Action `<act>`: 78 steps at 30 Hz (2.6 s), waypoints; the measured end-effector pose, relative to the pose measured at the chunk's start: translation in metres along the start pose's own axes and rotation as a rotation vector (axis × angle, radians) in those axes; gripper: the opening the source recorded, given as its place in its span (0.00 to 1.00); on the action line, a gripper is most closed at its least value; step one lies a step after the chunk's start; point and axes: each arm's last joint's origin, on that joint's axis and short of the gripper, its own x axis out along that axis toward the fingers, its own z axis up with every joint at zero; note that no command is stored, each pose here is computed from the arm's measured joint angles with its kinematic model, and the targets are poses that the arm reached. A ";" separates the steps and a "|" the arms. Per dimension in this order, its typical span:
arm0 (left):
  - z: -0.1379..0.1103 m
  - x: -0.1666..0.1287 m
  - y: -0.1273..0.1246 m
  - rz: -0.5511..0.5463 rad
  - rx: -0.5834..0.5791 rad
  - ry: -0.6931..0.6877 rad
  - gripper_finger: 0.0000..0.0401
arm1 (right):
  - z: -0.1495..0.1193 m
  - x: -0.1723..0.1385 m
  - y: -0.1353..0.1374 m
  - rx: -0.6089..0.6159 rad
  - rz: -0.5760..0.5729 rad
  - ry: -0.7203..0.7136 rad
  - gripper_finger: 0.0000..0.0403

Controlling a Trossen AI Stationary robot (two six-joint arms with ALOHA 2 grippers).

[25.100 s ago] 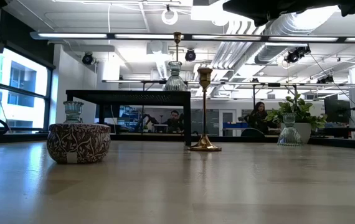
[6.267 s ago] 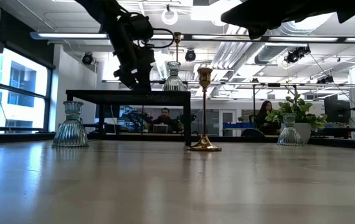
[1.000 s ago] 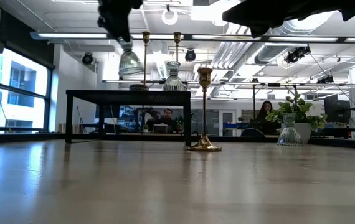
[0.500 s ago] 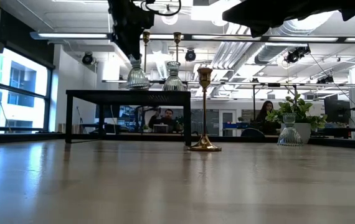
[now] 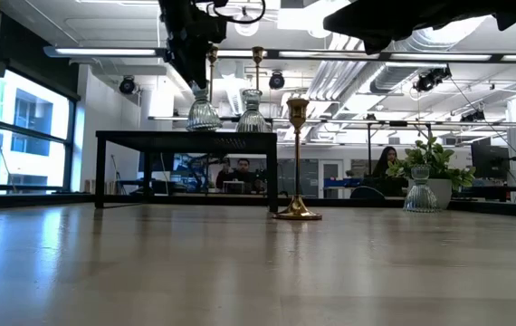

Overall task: Pick & Place candle stick holders
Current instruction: Put the left green glass candle holder on the shelf, then put the gold candle holder on the shelf

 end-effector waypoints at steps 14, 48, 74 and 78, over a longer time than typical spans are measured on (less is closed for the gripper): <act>0.001 0.007 0.003 0.018 -0.007 0.019 0.45 | 0.000 0.000 0.000 0.000 0.000 0.000 0.00; 0.003 0.012 0.005 0.053 0.010 0.033 0.45 | 0.000 0.000 0.000 0.000 0.000 0.000 0.00; -0.011 -0.030 0.001 0.075 0.099 -0.043 0.61 | 0.000 0.000 0.000 -0.009 -0.004 0.002 0.00; -0.028 -0.062 -0.014 0.054 0.137 -0.170 0.47 | -0.002 -0.001 0.000 -0.006 -0.007 0.025 0.00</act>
